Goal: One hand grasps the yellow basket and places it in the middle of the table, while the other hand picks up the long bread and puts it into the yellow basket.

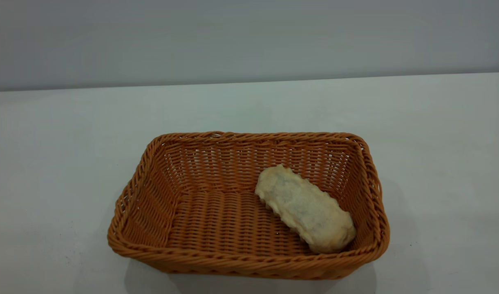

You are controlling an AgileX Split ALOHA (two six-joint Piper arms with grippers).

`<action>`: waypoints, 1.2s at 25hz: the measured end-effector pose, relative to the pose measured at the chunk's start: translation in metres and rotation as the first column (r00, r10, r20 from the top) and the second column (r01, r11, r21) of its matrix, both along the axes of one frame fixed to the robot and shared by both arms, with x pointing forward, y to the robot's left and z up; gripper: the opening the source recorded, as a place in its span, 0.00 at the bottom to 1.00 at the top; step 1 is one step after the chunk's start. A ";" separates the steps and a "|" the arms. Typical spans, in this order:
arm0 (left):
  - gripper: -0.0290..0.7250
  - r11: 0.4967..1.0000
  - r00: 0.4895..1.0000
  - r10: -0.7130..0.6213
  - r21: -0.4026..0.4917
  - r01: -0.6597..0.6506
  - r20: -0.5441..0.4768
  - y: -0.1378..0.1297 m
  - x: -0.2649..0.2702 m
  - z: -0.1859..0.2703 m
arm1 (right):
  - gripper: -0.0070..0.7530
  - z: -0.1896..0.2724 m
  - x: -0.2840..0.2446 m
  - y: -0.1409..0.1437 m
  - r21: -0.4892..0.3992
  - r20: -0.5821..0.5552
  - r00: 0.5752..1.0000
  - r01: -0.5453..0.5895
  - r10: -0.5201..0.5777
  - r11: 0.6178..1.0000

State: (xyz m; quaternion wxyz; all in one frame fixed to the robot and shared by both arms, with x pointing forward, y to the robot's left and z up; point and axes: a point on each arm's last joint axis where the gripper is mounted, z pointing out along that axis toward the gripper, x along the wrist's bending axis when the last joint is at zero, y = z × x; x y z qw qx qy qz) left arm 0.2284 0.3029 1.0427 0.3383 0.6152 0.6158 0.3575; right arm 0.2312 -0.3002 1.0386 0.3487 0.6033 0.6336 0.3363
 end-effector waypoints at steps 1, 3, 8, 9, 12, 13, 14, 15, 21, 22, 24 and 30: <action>0.81 1.000 1.000 0.000 0.000 0.000 0.000 0.000 0.000 0.000 | 0.61 0.000 0.000 0.000 0.000 0.000 1.000 0.000 0.000 1.000; 0.81 1.000 1.000 0.000 0.000 0.000 0.000 0.000 0.000 0.000 | 0.61 0.000 0.000 0.000 0.000 0.000 1.000 0.000 0.000 1.000; 0.81 1.000 1.000 0.000 0.000 0.000 0.000 0.000 0.000 0.000 | 0.61 0.000 0.000 0.000 0.000 0.000 1.000 0.000 0.000 1.000; 0.81 1.000 1.000 0.000 0.000 0.000 0.000 0.000 0.000 0.000 | 0.61 0.000 0.000 0.000 0.000 0.000 1.000 0.000 0.000 1.000; 0.81 1.000 1.000 -0.005 0.000 0.005 0.000 0.000 0.000 0.000 | 0.61 0.000 0.000 0.000 0.000 0.000 1.000 0.000 0.000 1.000; 0.81 1.000 1.000 -0.013 0.000 0.013 0.000 0.000 0.000 0.000 | 0.61 0.000 0.000 0.000 0.000 0.000 1.000 0.000 0.000 1.000; 0.81 1.000 1.000 -0.021 0.000 0.021 0.000 0.000 0.000 0.000 | 0.61 0.000 0.000 0.000 0.000 0.000 1.000 0.000 0.000 1.000; 0.81 1.000 1.000 -0.029 0.000 0.029 0.000 0.000 0.000 0.000 | 0.61 0.000 0.000 0.000 0.000 0.000 1.000 0.000 0.000 1.000; 0.81 0.999 0.999 -0.034 0.000 0.034 0.000 0.000 0.000 0.000 | 0.61 0.000 0.000 0.000 0.001 0.000 1.000 0.000 0.000 1.000; 0.81 0.999 0.999 -0.034 0.000 0.034 0.000 0.000 0.000 0.000 | 0.61 0.000 0.000 0.000 0.001 0.000 1.000 0.000 0.000 1.000; 0.81 0.999 0.999 -0.034 0.000 0.034 0.000 0.000 0.000 0.000 | 0.61 0.000 0.000 0.000 0.001 0.000 1.000 0.000 0.000 1.000; 0.81 0.999 0.999 -0.034 0.000 0.034 0.000 0.000 0.000 0.000 | 0.61 0.000 0.000 0.000 0.001 0.000 1.000 0.000 0.000 1.000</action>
